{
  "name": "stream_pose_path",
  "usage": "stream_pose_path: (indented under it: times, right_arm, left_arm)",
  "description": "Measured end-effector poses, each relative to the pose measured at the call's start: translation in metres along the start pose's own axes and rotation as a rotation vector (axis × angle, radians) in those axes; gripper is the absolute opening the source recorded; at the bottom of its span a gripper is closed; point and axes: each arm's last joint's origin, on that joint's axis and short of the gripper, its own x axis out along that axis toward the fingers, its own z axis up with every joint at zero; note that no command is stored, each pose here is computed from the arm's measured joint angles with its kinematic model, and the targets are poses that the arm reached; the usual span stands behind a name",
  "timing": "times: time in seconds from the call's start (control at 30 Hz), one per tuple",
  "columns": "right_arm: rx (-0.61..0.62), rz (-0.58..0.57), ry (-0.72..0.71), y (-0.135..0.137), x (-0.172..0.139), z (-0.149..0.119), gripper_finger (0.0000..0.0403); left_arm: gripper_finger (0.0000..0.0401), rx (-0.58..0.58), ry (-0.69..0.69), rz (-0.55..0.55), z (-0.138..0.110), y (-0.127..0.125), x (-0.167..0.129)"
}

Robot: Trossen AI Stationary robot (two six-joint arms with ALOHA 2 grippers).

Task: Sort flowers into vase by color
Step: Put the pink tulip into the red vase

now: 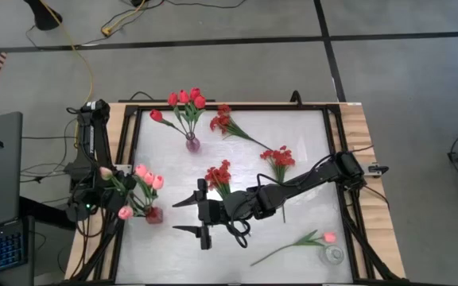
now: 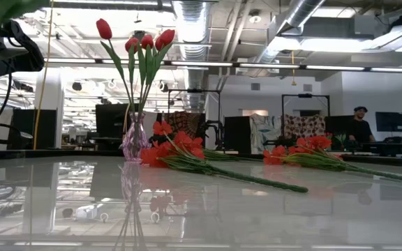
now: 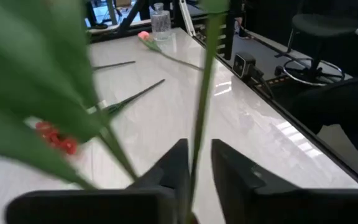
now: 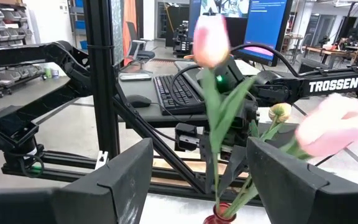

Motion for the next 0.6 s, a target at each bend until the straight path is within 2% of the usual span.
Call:
stream_pose_path:
  times: [0.17,0.33,0.6]
  right_arm:
    - [-0.001,0.000,0.003,0.000,0.000,0.000,0.0286]
    - [-0.001,0.000,0.005,0.000,0.000,0.000,0.0286]
    - [-0.001,0.000,0.005,0.000,0.000,0.000,0.0286]
  left_arm:
    - [0.0129,-0.004,-0.014,0.008,0.005,0.000,-0.001]
    - [0.0182,-0.036,-0.005,-0.057,0.017,-0.002,-0.006]
    - [0.0185,-0.054,-0.017,-0.085,0.030,-0.002,-0.010]
